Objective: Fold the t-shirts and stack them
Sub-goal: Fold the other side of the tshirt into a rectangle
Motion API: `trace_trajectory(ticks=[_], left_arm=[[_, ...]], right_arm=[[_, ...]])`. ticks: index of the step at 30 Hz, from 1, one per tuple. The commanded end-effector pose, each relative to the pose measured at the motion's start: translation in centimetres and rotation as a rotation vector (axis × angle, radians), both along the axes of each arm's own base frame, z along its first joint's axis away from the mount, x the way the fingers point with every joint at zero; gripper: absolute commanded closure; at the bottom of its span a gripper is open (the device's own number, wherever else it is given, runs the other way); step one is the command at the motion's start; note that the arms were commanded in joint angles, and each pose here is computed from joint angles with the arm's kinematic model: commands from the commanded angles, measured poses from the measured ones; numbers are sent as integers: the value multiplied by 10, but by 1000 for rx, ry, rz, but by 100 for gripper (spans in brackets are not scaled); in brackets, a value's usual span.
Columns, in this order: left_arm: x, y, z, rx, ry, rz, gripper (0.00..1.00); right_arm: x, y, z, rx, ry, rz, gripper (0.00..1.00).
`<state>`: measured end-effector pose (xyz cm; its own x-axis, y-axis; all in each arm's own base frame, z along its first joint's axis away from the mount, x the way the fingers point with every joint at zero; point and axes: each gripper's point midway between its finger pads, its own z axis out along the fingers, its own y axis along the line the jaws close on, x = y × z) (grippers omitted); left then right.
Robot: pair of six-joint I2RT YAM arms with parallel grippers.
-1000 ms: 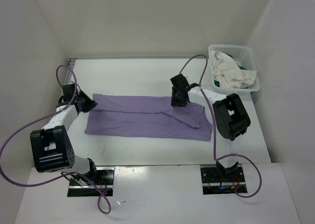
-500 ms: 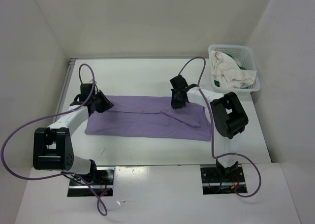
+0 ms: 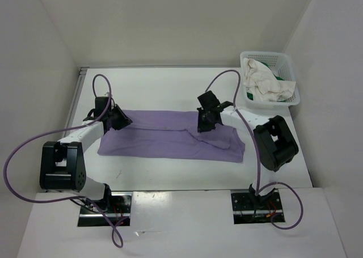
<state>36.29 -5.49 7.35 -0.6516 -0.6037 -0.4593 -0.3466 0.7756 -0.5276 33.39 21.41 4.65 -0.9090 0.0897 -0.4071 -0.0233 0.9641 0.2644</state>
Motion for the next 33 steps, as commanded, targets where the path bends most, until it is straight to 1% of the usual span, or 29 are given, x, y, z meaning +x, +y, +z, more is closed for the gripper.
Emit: trace_trajectory(ticks=[1, 2, 3, 5, 8, 9, 10, 12, 15, 18, 21, 22, 23, 25, 29, 33], left_arm=[[8, -3, 6, -22, -41, 3, 76], [11, -3, 9, -22, -50, 3, 76], [11, -3, 9, -22, -50, 3, 76], [14, -3, 13, -22, -60, 2, 76], [18, -3, 20, -22, -71, 2, 76], [23, -2, 25, -14, -86, 10, 76], [23, -1, 25, -14, -87, 10, 75], [25, 0, 25, -1, -84, 10, 75], [32, 0, 35, -1, -107, 10, 75], [35, -2, 30, -10, -99, 1, 75], [34, -1, 14, -4, -58, -5, 75], [37, 1, 8, 5, -43, 4, 75], [38, 1, 3, 5, -36, 4, 74], [40, 1, -7, 5, -10, 4, 74], [40, 13, -25, -13, 26, 29, 74], [38, 27, -38, -59, 70, 71, 74]], right_arm=[[-29, 16, 15, 49, 19, 20, 87], [-36, 18, 14, 60, 32, 27, 85], [-42, 21, 12, 81, 57, 32, 81], [-57, 35, 16, 109, 71, 58, 76], [-69, 48, 21, 132, 82, 95, 67], [-72, 47, 24, 138, 89, 100, 66], [-71, 48, 34, 150, 71, 102, 66], [-67, 41, 43, 108, 36, 111, 65], [-40, 18, 58, 113, -30, 41, 63], [-35, 11, 45, 111, -15, 18, 68], [-41, 14, 15, 115, 56, -8, 77], [-41, 17, 10, 132, 59, -11, 83], [-44, 17, 2, 136, 77, -15, 85], [-52, 11, -11, 123, 99, -38, 89], [-56, 4, -17, 105, 101, -60, 94], [-56, -4, -12, 74, 81, -80, 96]])
